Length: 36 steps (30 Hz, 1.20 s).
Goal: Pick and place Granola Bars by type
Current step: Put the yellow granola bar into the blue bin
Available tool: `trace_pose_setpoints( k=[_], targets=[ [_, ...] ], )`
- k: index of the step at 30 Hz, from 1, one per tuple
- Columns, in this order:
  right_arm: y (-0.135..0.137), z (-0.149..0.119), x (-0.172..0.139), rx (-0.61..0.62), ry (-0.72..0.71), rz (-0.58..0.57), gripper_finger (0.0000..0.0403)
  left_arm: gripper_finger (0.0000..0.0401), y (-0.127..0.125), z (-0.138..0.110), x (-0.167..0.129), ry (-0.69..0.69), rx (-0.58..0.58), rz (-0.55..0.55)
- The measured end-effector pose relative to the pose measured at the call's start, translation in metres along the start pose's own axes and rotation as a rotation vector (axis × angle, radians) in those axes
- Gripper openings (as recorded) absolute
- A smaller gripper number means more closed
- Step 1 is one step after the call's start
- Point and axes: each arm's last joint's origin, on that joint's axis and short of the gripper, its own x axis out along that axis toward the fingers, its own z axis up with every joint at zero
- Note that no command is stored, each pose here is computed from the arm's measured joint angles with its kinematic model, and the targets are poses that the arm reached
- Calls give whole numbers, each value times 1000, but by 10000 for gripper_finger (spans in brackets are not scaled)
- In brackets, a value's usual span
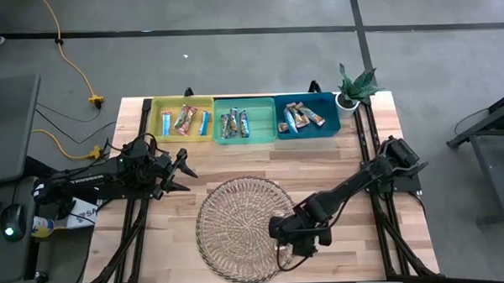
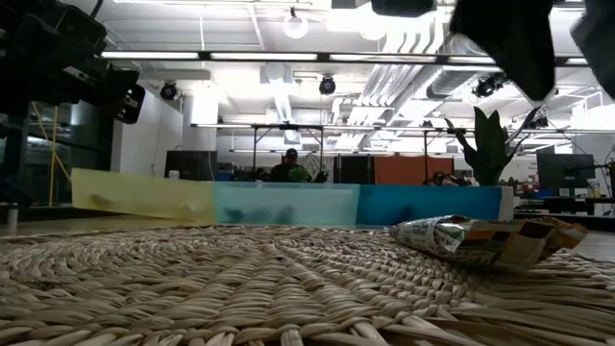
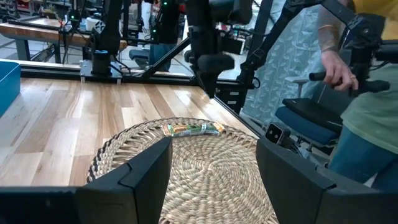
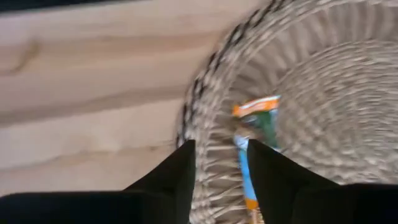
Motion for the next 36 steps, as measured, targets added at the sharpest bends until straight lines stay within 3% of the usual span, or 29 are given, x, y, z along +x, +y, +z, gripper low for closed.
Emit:
trace_pose_setpoints(
  k=[5, 12, 21, 36],
  targets=[
    [1, -22, 12, -41, 37, 42, 174, 230, 0, 0, 0, 0, 0, 0],
    [-4, -35, 20, -224, 63, -21, 227, 230, 0, 0, 0, 0, 0, 0],
    [-8, -37, 38, -405, -9, -172, 229, 230, 0, 0, 0, 0, 0, 0],
    [-16, -50, 42, -364, 32, -191, 229, 230, 0, 0, 0, 1, 0, 0]
  ],
)
